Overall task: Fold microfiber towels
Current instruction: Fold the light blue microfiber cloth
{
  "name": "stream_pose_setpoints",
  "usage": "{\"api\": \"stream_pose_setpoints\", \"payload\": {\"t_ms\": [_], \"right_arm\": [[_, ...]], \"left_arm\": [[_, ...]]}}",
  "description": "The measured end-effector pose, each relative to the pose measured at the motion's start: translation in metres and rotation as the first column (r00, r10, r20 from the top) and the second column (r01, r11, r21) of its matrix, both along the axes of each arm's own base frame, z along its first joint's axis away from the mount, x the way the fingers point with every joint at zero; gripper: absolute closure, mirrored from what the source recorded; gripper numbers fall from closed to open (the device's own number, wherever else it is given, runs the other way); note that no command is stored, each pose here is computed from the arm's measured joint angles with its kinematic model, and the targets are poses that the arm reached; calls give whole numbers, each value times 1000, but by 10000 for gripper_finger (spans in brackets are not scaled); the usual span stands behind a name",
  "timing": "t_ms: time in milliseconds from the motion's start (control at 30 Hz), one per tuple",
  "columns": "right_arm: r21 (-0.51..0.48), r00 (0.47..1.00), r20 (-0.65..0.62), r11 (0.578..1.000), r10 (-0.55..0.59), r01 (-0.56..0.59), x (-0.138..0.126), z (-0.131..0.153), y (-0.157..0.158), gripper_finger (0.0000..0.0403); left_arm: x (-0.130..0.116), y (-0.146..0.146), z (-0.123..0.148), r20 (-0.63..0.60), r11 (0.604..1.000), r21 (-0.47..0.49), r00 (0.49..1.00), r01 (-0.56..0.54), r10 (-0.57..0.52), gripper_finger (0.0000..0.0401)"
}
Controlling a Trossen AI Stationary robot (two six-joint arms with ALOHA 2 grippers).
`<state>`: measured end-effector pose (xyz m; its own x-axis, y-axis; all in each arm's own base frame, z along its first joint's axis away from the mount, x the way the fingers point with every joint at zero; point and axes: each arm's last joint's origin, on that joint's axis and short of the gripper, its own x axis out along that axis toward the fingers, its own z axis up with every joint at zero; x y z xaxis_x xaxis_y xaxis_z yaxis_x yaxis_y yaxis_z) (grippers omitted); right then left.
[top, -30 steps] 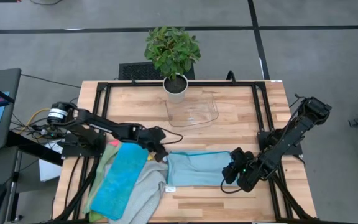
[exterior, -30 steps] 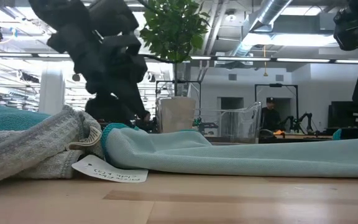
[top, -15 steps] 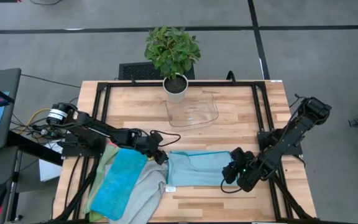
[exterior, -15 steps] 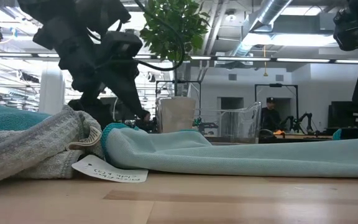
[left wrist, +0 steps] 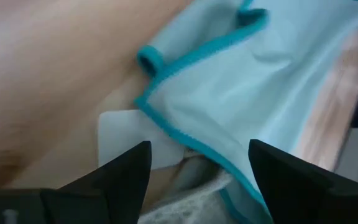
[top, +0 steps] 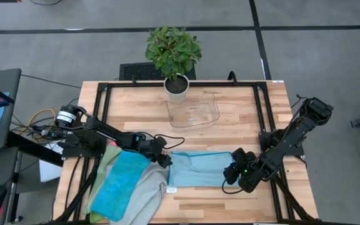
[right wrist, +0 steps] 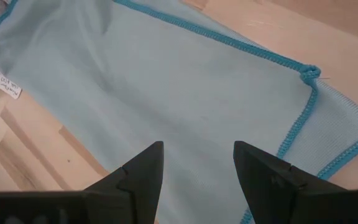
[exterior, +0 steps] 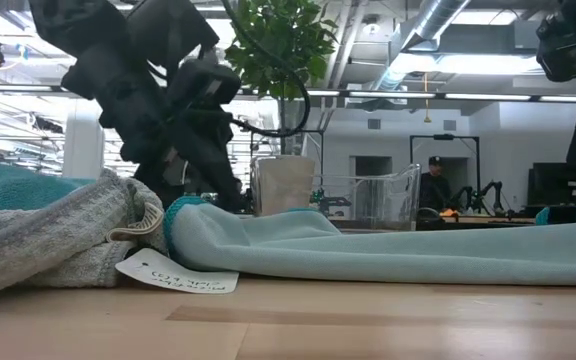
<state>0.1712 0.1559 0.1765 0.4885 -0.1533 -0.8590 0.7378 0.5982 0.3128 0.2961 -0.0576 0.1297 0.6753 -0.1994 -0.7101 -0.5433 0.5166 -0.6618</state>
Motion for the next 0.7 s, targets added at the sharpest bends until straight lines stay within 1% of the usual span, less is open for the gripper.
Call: {"api": "stream_pose_setpoints", "payload": {"t_ms": [67,167,400,467,567,633,700], "right_arm": [[-1,1000,0,1000,0,0,0,0,0,182],[-1,1000,0,1000,0,0,0,0,0,182],[-4,1000,-6,1000,-8,7,-1,0,-1,182],[-7,998,-25,998,-55,55,-3,-1,-3,182],[-27,986,-64,988,-157,155,-10,-2,-10,182],[-39,978,-80,981,-194,191,-14,1,-15,182],[-45,976,-83,979,-200,196,-15,5,-19,182]], "left_arm": [[1,0,1,13,1000,-5,1000,-7,7,151],[1,0,1,19,1000,1,1000,-17,17,182],[2,2,1,25,997,30,997,-70,69,295],[2,2,1,28,996,40,996,-82,81,329],[2,2,2,32,995,45,996,-85,83,378],[3,2,2,40,995,43,996,-86,84,394],[4,2,3,55,995,35,995,-88,86,394]]}}
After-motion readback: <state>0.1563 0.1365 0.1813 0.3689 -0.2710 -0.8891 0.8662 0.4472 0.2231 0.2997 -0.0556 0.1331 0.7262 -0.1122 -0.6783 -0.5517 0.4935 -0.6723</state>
